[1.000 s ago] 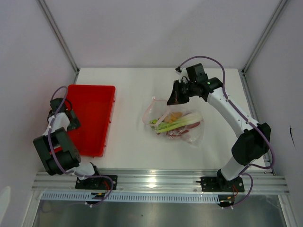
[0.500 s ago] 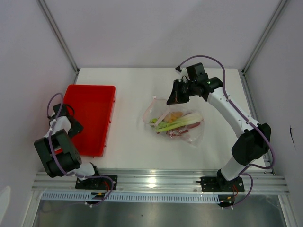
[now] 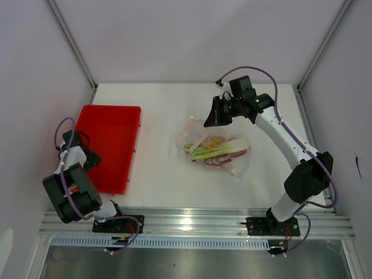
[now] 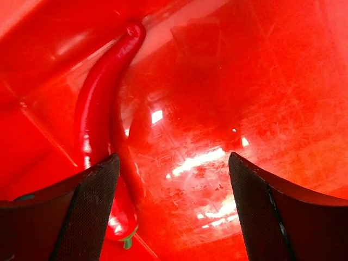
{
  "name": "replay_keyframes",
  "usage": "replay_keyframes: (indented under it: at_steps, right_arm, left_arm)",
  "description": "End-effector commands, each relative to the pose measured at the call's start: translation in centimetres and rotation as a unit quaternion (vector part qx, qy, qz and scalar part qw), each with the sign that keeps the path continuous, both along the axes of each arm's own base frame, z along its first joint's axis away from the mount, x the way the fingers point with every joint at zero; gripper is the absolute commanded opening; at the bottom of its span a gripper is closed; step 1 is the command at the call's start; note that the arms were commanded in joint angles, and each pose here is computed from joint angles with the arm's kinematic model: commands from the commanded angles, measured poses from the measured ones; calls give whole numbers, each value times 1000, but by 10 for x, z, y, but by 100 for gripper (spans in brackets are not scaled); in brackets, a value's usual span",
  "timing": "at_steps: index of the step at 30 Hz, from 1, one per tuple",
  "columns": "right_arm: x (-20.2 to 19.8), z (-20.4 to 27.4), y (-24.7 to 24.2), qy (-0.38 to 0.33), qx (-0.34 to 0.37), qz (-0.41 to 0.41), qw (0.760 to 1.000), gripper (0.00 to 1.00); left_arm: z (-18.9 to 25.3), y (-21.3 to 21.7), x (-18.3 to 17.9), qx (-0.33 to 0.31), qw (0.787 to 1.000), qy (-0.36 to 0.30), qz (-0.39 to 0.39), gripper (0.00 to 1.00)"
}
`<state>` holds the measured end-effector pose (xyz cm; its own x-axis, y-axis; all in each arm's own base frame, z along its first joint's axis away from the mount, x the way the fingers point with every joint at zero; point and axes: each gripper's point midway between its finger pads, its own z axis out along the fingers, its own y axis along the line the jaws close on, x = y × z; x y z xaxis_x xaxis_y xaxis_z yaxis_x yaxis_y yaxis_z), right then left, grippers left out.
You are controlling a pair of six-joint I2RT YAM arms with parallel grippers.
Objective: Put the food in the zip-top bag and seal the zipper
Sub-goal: Pick up the fake vegetable from the bin.
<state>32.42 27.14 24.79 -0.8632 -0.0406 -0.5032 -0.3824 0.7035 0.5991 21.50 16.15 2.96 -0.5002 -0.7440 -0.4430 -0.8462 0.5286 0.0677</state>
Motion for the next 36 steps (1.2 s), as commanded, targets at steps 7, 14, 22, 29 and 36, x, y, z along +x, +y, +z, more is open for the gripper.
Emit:
replay_keyframes:
  at_steps: [7,14,22,29,36]
  right_arm:
    - [5,22,8,-21,25,10,999,0]
    - [0,23,6,-22,24,10,999,0]
    - [-2,18,8,-17,23,14,999,0]
    - [0,21,6,-24,19,11,999,0]
    - [0,22,4,-27,16,8,999,0]
  left_arm:
    - [46,33,1,78,996,-23,26,84]
    - [43,53,-19,85,995,5,60,80]
    - [11,49,-24,43,995,83,-20,75]
    - [0,37,-22,38,991,111,-60,71]
    - [-2,16,0,60,981,130,-130,60]
